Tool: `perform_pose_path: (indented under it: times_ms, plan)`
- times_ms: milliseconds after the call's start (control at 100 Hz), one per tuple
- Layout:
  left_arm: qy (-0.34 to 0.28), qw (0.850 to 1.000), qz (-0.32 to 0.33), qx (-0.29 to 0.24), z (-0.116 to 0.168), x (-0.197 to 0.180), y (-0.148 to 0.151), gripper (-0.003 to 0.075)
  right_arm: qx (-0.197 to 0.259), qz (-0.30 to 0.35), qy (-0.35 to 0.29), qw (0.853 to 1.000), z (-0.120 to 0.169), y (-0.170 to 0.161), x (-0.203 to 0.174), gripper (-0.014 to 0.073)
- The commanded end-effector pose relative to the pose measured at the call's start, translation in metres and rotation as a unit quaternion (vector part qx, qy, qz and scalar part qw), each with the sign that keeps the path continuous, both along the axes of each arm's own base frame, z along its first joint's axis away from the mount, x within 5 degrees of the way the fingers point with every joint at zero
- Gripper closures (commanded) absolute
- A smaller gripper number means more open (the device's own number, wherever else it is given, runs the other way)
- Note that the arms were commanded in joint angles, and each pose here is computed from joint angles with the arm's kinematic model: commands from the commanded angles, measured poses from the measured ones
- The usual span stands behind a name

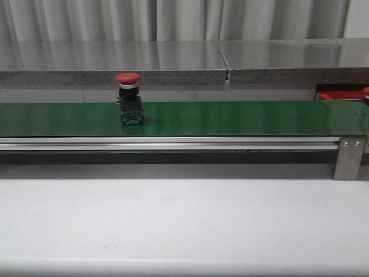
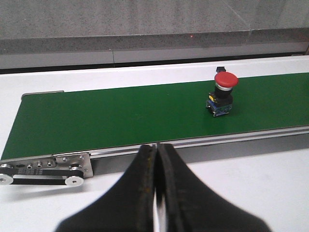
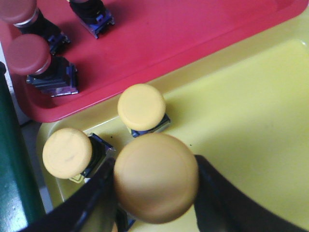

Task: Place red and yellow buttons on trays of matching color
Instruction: 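Carry the yellow button to the yellow tray and open the right gripper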

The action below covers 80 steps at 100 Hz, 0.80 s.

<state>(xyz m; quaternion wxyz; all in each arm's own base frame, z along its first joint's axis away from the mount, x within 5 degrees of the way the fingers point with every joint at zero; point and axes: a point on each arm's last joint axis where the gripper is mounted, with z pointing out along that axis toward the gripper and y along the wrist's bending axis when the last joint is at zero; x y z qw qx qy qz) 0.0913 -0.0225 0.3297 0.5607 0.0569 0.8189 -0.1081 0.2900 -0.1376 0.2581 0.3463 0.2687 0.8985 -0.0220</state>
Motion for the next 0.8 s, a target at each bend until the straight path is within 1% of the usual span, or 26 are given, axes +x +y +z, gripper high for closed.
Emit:
perform_pose_path:
  times_ms: [0,320,480,540,590,610,640,660,710,760,790]
  plan:
    - [-0.039,0.999,0.007,-0.013,0.013,0.002,0.000,0.0741,-0.018,-0.013,-0.051,0.998,0.012,-0.006,0.008,0.0503]
    - [-0.039,0.999,0.007,-0.013,0.013,0.002,0.000,0.0741,0.001,-0.022,-0.023,0.999,-0.024,-0.012,0.017,0.0503]
    - [-0.039,0.999,0.007,-0.013,0.013,0.002,0.000,0.0741,0.003,-0.026,-0.017,1.000,-0.035,-0.010,0.014,0.0502]
    - [-0.039,0.999,0.007,-0.013,0.013,0.002,0.000,0.0741,0.006,-0.027,-0.014,1.000,-0.038,-0.010,0.013,0.0489]
    - [-0.039,0.999,0.007,-0.013,0.013,0.002,0.000,0.0741,0.006,-0.027,-0.013,1.000,-0.039,-0.009,0.012,0.0442]
    - [-0.039,0.999,0.007,-0.013,0.013,0.002,0.000,0.0741,0.006,-0.027,-0.012,1.000,-0.039,-0.009,0.012,0.0409]
    - [-0.039,0.999,0.007,-0.013,0.013,0.002,0.000,0.0741,0.007,-0.027,-0.012,1.000,-0.040,-0.009,0.012,0.0342]
    - [-0.039,0.999,0.007,-0.013,0.013,0.002,0.000,0.0741,0.007,-0.027,-0.012,1.000,-0.040,-0.009,0.012,0.0312]
    - [-0.039,0.999,0.007,-0.013,0.013,0.002,0.000,0.0741,0.007,-0.027,-0.012,1.000,-0.040,-0.009,0.012,0.0191]
    - [-0.039,0.999,0.007,-0.013,0.013,0.002,0.000,0.0741,0.007,-0.027,-0.012,1.000,-0.040,-0.009,0.012,0.0109]
    - [-0.039,0.999,0.007,-0.013,0.013,0.002,0.000,0.0741,0.007,-0.027,-0.012,1.000,-0.040,-0.009,0.012,0.0077]
